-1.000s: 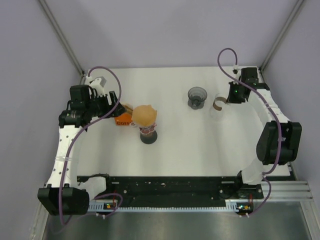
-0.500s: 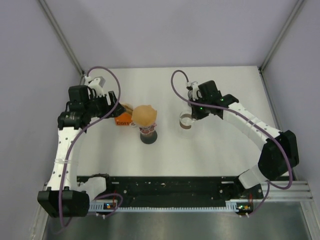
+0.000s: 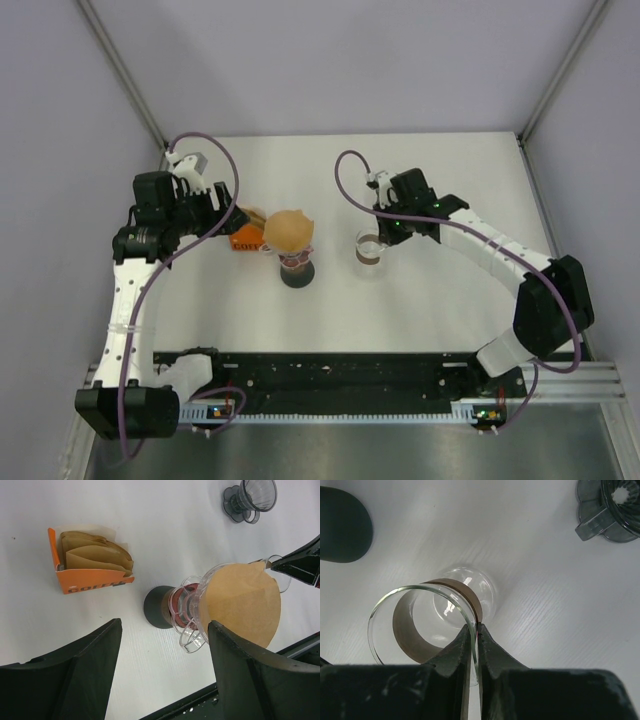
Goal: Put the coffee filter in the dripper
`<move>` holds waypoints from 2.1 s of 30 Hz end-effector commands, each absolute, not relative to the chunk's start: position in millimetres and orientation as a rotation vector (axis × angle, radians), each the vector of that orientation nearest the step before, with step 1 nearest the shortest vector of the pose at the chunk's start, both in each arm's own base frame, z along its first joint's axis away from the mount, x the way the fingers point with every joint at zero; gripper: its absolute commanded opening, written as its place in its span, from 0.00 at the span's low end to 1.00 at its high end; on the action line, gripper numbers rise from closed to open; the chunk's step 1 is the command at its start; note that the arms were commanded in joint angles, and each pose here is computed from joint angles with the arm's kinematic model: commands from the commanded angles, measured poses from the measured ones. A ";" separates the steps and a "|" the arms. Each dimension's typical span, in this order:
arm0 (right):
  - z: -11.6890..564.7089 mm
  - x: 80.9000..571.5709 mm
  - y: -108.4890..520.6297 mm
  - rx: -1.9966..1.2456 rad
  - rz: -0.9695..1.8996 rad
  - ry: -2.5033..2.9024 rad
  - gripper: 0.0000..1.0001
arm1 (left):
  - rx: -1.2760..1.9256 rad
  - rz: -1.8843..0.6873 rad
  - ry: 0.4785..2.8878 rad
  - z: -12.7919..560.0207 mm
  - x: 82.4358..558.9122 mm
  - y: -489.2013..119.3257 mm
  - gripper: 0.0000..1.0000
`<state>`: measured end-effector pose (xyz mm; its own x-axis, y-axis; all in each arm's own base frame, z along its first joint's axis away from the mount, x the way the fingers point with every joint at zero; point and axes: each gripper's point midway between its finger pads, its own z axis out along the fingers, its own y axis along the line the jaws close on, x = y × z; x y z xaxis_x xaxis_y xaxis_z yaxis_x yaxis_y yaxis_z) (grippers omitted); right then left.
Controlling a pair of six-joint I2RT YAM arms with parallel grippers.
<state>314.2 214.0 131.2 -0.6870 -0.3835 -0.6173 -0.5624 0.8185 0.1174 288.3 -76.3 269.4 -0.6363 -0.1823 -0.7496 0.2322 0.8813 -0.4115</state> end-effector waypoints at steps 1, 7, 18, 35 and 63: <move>148.5 323.4 227.6 -0.715 0.436 2.314 0.11 | 0.052 -0.596 2.128 277.5 298.6 -73.9 0.75; 158.0 323.9 227.0 -0.712 0.432 2.311 0.32 | 0.048 -0.599 2.134 275.8 300.9 -73.7 0.75; 265.9 375.6 180.9 -0.249 0.348 2.068 0.64 | 0.041 -0.594 2.140 273.2 303.7 -71.1 0.75; 132.4 436.5 177.4 -0.048 0.239 2.284 0.60 | 0.021 -0.619 2.160 266.7 309.5 -69.8 0.75; 95.3 480.2 164.1 -0.170 0.060 2.264 0.20 | 0.011 -0.637 2.164 264.0 310.5 -68.6 0.74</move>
